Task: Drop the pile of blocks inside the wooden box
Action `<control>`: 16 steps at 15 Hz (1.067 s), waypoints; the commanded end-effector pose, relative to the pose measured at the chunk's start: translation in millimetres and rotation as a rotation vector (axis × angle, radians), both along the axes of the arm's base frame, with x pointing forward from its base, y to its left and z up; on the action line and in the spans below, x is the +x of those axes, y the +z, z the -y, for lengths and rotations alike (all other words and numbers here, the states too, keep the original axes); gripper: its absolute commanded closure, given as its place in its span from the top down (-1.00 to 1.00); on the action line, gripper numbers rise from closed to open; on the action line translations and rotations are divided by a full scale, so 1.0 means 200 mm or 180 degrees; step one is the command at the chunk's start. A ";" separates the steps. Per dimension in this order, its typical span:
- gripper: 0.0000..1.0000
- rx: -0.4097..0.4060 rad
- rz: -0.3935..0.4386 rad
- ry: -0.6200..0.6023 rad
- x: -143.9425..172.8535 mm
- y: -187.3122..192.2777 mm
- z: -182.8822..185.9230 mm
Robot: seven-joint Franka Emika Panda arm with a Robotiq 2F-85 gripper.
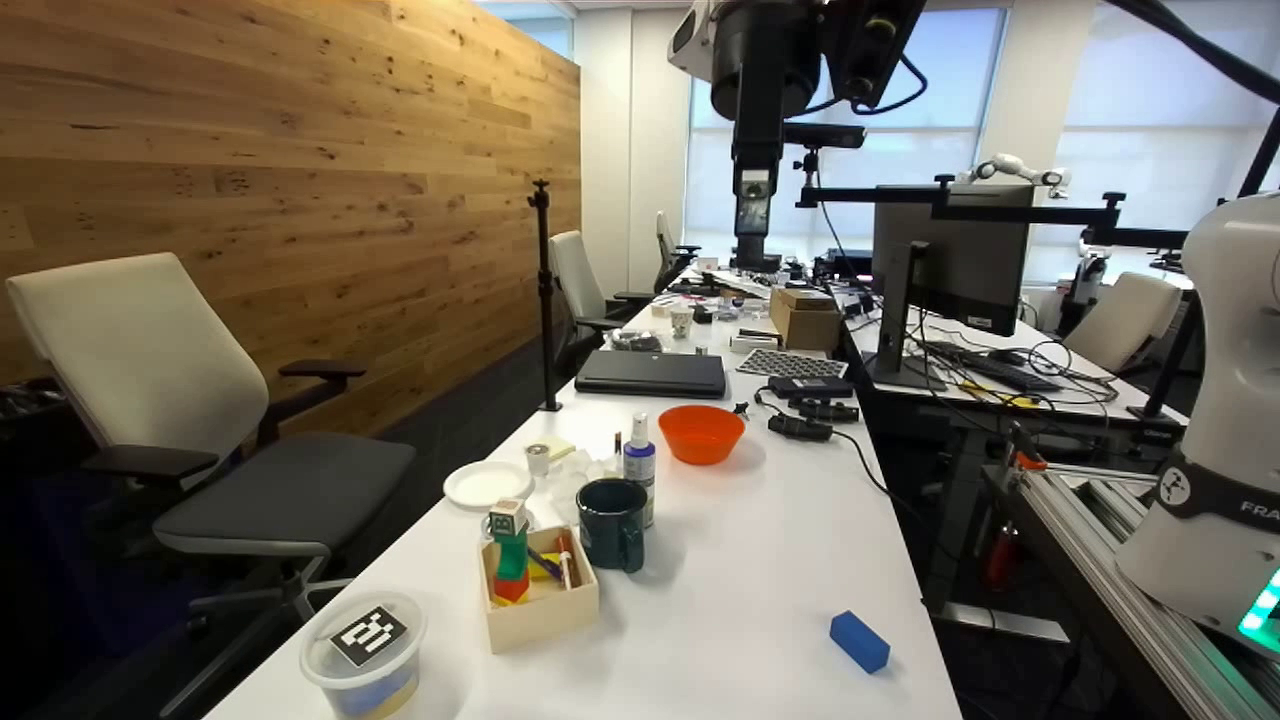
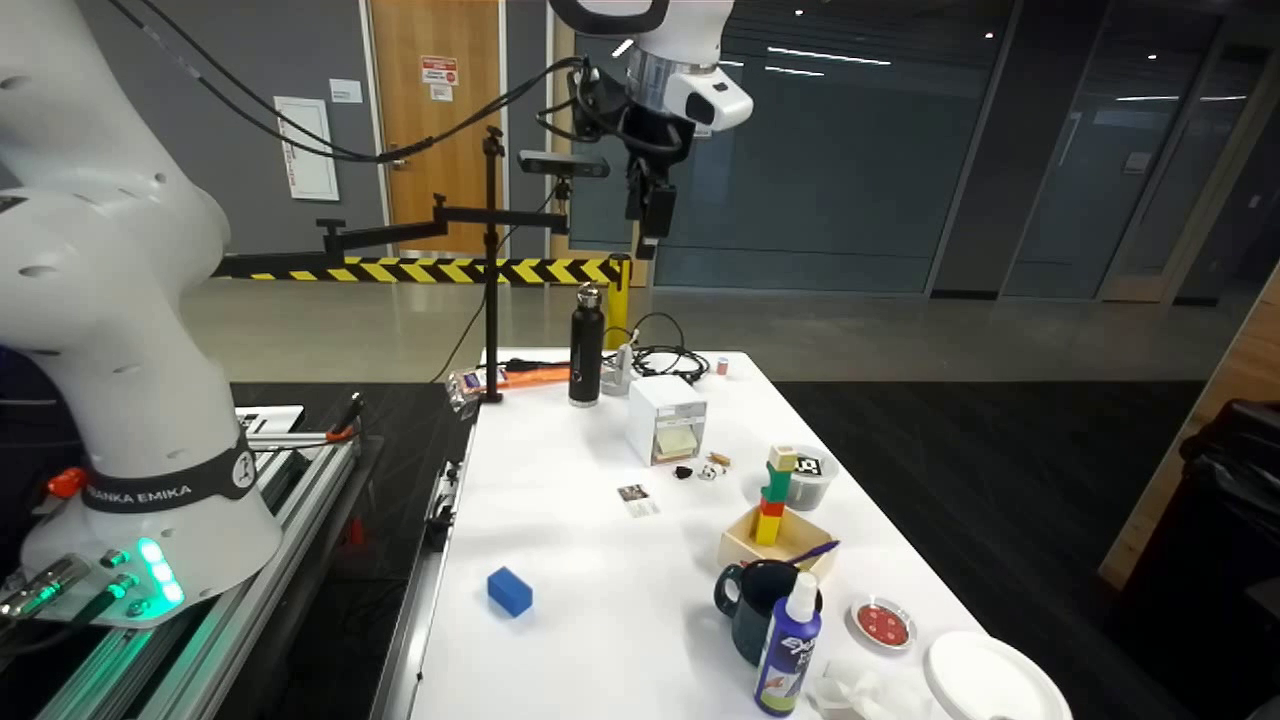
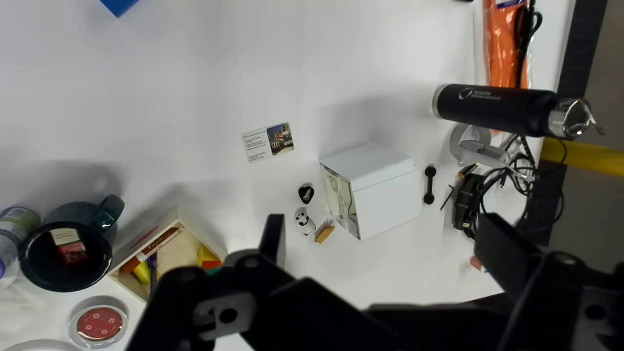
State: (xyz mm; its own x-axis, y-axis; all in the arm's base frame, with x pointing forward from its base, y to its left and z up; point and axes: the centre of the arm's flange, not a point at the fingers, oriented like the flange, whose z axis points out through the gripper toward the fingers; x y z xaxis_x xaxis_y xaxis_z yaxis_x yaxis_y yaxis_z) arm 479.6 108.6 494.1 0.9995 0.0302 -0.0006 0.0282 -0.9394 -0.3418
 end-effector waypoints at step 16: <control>1.00 0.0190 -0.0058 0.1406 -0.05 -0.66 0.01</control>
State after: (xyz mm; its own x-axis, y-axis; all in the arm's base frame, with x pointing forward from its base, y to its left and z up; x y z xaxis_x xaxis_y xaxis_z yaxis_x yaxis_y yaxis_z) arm 470.5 93.3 371.1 0.8807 0.4732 -0.0187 0.4327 -0.8200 -0.3747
